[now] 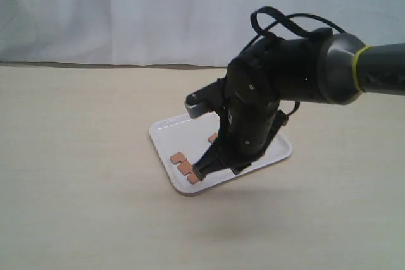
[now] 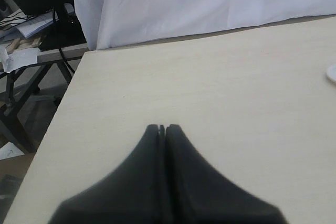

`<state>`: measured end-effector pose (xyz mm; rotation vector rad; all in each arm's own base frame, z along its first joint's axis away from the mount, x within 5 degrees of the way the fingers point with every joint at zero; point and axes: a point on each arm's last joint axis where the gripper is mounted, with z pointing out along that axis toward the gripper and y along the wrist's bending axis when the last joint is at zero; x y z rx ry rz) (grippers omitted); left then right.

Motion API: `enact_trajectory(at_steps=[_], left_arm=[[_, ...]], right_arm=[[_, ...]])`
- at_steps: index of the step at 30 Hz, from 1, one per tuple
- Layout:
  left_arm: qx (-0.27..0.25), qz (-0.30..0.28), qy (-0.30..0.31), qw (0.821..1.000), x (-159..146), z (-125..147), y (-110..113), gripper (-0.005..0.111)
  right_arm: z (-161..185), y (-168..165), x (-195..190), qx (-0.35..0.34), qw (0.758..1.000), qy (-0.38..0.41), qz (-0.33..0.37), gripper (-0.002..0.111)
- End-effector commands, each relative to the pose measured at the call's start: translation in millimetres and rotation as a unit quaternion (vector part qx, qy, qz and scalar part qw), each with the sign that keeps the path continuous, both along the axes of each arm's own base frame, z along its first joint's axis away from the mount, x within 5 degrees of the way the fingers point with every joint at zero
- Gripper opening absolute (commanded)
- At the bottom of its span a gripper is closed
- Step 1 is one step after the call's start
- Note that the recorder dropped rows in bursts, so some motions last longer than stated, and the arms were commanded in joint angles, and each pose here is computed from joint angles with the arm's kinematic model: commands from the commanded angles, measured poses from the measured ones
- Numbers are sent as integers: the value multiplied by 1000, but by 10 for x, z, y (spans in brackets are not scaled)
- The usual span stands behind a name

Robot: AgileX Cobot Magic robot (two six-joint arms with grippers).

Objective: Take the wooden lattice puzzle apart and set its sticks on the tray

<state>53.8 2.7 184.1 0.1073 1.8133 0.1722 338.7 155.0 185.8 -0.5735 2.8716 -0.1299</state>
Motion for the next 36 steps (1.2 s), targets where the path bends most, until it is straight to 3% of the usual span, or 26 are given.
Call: enact_trajectory(at_steps=[1, 5, 8, 14, 22, 25, 29, 36], left_arm=[[-2, -3, -5, 1000, 2, 1, -3, 0], [-2, -3, -4, 1000, 1, -1, -3, 0], [-2, -3, -4, 1000, 1, -1, -3, 0], [-2, -3, -4, 1000, 1, -1, -3, 0], [-2, -3, -4, 1000, 1, -1, -3, 0], [-2, -3, -4, 1000, 1, -1, -3, 0], [-2, -3, -4, 1000, 1, -1, -3, 0], [-2, -3, -4, 1000, 1, -1, -3, 0]], right_arm=[[-171, -213, -196, 20, 999, 21, -33, 5], [-166, -550, -363, 17, 996, 40, -77, 5], [75, -854, -486, 29, 993, 15, -117, 5], [637, -1371, -889, 82, 969, -145, -184, 5], [940, -1535, -1519, 123, 922, -317, -186, 5], [1179, -1526, -1771, 153, 895, -377, -185, 5], [1452, -1519, -2255, 205, 837, -476, -176, 5], [1372, -1531, -2794, 246, 739, -611, -142, 5]])
